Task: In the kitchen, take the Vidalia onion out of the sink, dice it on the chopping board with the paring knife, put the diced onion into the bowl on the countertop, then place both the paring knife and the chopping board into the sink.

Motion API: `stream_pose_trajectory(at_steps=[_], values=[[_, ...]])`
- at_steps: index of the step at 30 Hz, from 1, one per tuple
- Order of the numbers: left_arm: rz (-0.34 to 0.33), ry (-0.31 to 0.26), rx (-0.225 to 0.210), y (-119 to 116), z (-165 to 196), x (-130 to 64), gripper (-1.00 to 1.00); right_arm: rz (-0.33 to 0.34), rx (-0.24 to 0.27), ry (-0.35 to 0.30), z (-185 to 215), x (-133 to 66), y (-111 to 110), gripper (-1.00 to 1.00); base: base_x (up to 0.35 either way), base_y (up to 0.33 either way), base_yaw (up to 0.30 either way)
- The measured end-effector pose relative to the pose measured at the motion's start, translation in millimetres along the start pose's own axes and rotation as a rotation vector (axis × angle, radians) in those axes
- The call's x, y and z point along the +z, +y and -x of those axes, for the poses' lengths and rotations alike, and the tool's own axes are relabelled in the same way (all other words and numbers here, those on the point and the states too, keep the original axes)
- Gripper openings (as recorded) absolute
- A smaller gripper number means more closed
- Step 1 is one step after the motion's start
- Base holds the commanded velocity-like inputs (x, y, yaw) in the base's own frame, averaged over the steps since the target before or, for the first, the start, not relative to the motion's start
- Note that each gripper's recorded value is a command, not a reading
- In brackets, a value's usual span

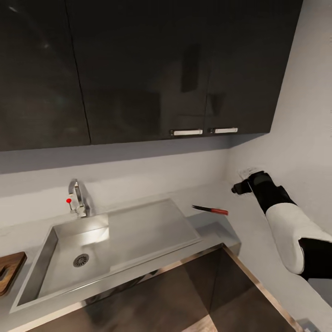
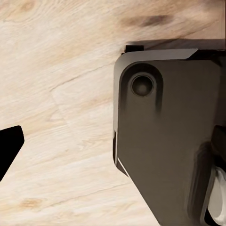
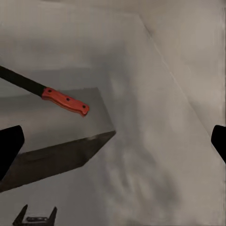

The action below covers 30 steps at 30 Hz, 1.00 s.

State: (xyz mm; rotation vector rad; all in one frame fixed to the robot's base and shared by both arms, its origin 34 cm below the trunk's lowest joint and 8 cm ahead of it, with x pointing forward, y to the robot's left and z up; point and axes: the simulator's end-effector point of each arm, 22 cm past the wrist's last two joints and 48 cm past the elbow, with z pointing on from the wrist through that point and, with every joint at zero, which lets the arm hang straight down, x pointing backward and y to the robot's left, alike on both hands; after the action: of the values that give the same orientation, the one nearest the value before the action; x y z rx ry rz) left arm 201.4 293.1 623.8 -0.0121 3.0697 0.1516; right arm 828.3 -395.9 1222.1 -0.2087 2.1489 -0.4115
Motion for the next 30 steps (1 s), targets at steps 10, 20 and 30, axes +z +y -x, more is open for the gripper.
stream_pose_trajectory(at_steps=[10, 20, 30], values=[[0.0, -0.001, 0.001, 0.2, 0.2, 0.0, 1.0, 0.029, 0.012, -0.028, 18.5, -8.9, 16.5, 1.0, 0.016, -0.116, 0.0], [0.004, -0.002, 0.001, 3.9, 0.6, 0.1, 1.0, 0.085, 0.009, -0.012, 10.2, -7.6, 20.6, 1.0, 0.063, -0.077, 0.0], [0.003, -0.003, 0.001, 3.3, 0.6, 0.0, 1.0, 0.086, 0.009, -0.009, 8.8, -7.3, 20.4, 1.0, 0.278, -0.069, 0.0]])
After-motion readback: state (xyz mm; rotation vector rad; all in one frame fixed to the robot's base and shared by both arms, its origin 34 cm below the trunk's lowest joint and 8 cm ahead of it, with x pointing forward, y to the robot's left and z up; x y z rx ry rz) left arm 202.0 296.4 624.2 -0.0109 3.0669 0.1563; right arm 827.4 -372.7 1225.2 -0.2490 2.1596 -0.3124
